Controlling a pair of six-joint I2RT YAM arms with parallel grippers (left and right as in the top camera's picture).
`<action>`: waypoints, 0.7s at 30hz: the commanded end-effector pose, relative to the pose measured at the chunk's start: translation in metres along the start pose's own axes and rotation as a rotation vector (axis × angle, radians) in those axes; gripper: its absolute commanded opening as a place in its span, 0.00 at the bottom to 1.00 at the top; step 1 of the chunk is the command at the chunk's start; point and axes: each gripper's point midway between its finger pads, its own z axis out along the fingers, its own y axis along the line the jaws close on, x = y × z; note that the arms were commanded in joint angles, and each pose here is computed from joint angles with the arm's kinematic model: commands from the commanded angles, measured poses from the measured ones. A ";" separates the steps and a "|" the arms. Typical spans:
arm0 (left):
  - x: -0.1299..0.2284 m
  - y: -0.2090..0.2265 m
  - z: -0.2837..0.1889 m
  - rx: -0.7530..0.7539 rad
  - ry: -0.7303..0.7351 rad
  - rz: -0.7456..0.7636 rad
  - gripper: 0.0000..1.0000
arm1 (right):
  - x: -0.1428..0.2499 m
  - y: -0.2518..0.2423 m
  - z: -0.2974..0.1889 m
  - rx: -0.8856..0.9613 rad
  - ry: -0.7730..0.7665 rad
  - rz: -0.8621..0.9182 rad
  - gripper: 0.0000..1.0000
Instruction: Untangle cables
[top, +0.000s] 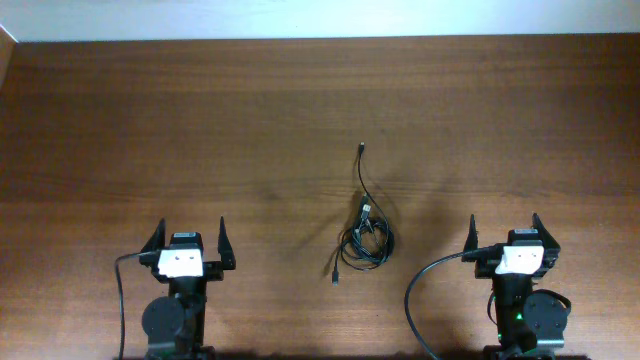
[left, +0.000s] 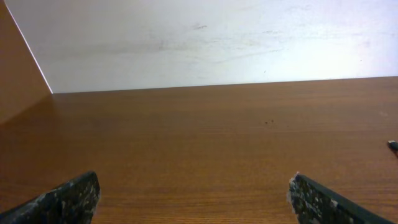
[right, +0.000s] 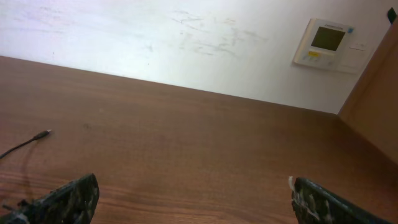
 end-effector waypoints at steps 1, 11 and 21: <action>0.002 0.002 0.000 -0.012 0.004 0.016 0.99 | 0.002 0.010 0.000 -0.040 0.001 0.001 0.98; 0.002 0.002 0.000 -0.012 0.004 0.016 0.99 | 0.004 0.013 0.000 -0.054 0.014 -0.001 0.98; 0.002 0.002 0.000 -0.012 0.004 0.016 0.99 | 0.004 0.013 0.000 -0.054 0.013 -0.001 0.98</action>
